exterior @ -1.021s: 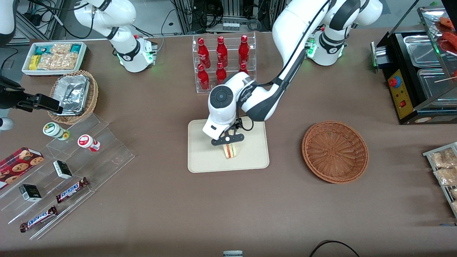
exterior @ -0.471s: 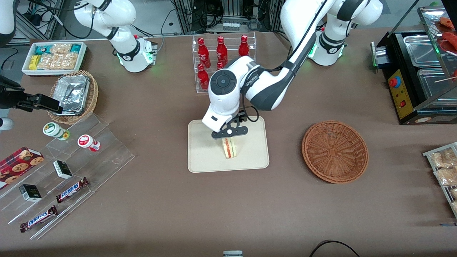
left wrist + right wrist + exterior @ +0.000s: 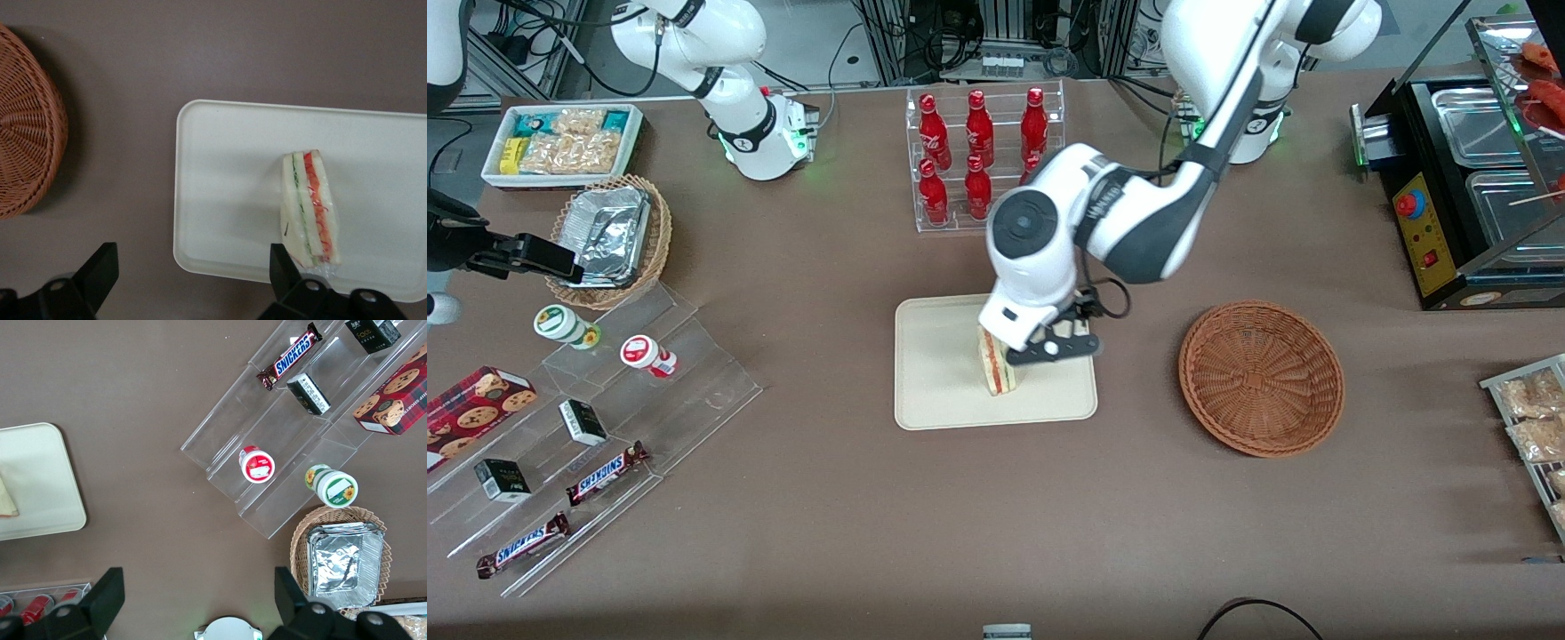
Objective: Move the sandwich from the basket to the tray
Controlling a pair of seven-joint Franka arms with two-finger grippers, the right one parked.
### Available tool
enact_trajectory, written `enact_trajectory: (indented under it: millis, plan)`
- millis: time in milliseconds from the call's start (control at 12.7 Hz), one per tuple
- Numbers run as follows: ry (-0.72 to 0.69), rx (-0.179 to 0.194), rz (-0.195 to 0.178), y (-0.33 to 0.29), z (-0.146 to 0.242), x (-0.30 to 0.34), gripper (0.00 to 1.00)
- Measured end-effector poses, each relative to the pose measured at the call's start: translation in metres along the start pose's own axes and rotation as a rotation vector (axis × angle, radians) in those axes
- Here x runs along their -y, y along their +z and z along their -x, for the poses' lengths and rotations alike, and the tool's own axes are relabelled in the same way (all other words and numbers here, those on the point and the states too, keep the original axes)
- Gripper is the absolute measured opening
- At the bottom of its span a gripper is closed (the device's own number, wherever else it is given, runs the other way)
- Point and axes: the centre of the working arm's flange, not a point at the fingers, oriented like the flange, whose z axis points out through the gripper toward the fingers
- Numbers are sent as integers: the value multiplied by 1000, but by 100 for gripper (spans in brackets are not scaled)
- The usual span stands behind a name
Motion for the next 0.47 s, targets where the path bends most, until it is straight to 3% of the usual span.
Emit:
enact_trajectory:
  millis: [471]
  plan:
    - [130,46,22,-37,-30,122,100]
